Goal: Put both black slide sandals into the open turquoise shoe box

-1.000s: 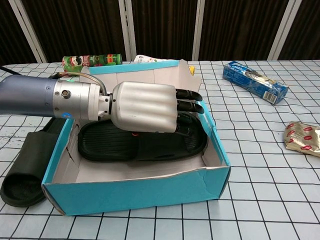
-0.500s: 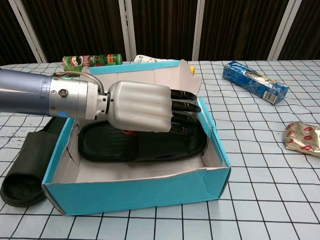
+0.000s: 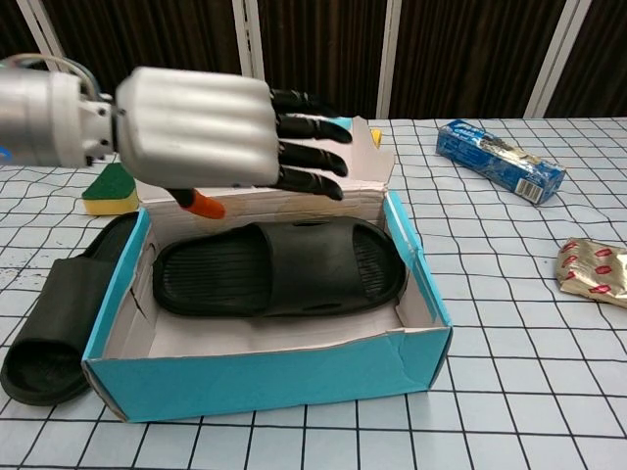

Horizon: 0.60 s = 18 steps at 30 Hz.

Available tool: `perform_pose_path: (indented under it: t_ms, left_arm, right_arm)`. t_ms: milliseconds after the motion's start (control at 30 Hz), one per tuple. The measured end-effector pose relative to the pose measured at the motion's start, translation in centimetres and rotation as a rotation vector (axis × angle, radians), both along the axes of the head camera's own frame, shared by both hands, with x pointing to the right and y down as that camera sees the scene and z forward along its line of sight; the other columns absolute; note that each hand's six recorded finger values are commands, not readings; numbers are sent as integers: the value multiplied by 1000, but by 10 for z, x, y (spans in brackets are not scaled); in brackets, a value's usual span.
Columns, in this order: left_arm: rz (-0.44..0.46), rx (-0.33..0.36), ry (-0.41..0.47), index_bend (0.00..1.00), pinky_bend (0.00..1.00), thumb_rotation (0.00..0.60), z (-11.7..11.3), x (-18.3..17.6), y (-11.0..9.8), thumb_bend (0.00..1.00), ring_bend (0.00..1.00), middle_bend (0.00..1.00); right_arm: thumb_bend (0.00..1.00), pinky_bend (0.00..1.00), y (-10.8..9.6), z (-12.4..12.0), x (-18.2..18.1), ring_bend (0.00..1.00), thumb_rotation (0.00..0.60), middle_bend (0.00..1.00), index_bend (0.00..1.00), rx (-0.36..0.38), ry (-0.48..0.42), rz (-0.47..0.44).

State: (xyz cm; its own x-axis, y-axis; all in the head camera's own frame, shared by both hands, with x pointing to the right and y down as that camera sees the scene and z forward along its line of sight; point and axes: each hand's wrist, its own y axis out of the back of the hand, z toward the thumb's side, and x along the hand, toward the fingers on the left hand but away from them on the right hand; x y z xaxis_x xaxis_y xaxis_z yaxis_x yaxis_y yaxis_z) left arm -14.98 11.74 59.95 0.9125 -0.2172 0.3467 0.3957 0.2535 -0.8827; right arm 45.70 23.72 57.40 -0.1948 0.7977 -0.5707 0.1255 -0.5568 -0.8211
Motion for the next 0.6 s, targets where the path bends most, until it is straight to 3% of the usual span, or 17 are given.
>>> perform_pose_path:
  t_ms: [100,200,333,533,600]
  left_arm:
    - [-95,-28,67,136,48,600,-25,-19,-6,268,2,186]
    - [-236,-112,183,162,48,600,-46,-36,-5,267,5,267]
    - [-556,-248,325,164,48,600,-63,-84,0,256,5,273]
    - [-1027,-403,321,165,48,600,-44,-174,34,215,5,268]
    - [-1117,-452,319,165,48,600,-37,-192,47,207,5,262]
  right_arm:
    - [290,72,0,-1,0,158,600,77,130,2,-2,1]
    - [291,71,0,-3,0,158,600,77,130,7,-3,3]
    - [291,72,1,-4,1,158,600,77,130,10,-8,7]
    - [291,72,1,-6,1,157,600,77,130,16,-13,5]
    - [291,72,1,-6,0,157,600,77,130,14,-15,2]
